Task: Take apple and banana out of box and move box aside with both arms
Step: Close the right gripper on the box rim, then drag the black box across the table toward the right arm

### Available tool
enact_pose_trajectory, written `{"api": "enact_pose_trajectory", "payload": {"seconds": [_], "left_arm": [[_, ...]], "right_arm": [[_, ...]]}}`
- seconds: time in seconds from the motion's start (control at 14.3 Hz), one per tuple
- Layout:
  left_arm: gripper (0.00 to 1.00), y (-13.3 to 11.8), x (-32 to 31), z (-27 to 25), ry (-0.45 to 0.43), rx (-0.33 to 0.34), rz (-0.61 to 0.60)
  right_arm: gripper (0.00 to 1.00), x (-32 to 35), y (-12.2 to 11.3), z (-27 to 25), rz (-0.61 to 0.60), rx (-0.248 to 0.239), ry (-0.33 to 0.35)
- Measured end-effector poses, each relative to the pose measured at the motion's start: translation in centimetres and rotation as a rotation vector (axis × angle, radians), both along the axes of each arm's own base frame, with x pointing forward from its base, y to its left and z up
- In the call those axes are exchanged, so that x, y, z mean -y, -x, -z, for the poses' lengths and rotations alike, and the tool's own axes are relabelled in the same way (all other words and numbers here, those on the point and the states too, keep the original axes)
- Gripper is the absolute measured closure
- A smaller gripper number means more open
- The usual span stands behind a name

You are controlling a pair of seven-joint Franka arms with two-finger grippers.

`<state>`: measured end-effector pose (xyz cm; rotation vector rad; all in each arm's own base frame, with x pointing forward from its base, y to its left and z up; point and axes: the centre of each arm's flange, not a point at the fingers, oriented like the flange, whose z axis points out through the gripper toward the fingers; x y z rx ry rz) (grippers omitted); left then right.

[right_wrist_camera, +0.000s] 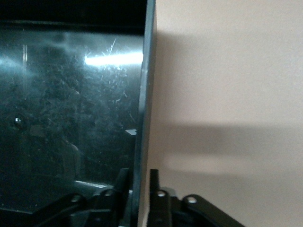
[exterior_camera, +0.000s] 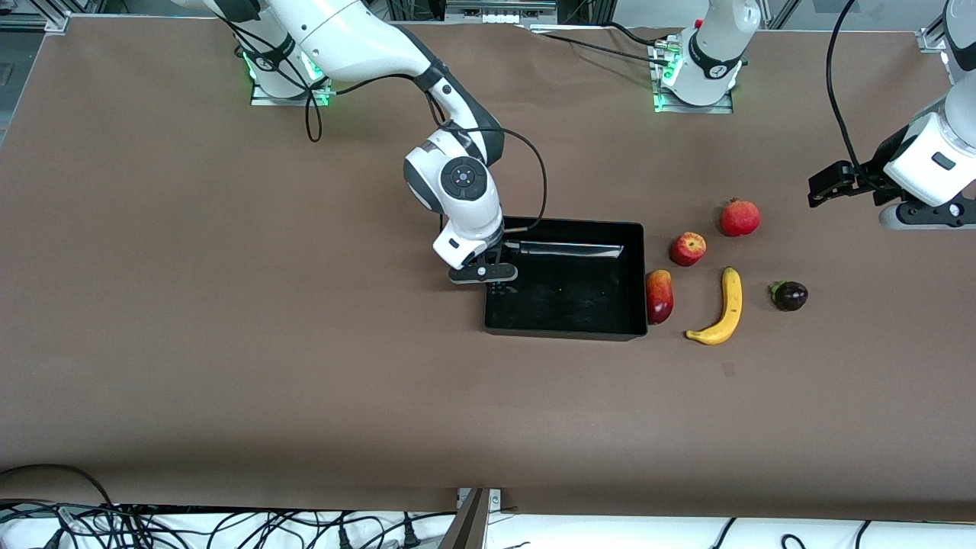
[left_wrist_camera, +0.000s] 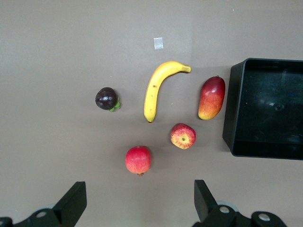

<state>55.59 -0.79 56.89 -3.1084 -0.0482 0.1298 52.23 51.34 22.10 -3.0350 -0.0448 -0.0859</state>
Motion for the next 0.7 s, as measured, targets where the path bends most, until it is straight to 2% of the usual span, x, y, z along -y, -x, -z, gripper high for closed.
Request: {"api": "enact_pose_trajectory", "payload": {"seconds": [0.07,0.14,0.42,0.7], "left_arm": [[0.00,0.0,0.0,0.0,0.000,0.000,0.000],[0.00,0.0,0.0,0.0,0.000,0.000,0.000],[0.00,0.0,0.0,0.0,0.000,0.000,0.000],[0.00,0.0,0.0,0.0,0.000,0.000,0.000]], "right_arm": [[0.93,0.1,-0.3,-0.2,0.003,0.005,0.000],[0.97,0.5,-0.7,-0.3,0.007,0.008,0.005],[0.97,2.8,-2.7,-3.1,-0.007,-0.010,0.038],[0.97,10.0,-7.1,-10.0,-0.078,-0.037,0.076]]}}
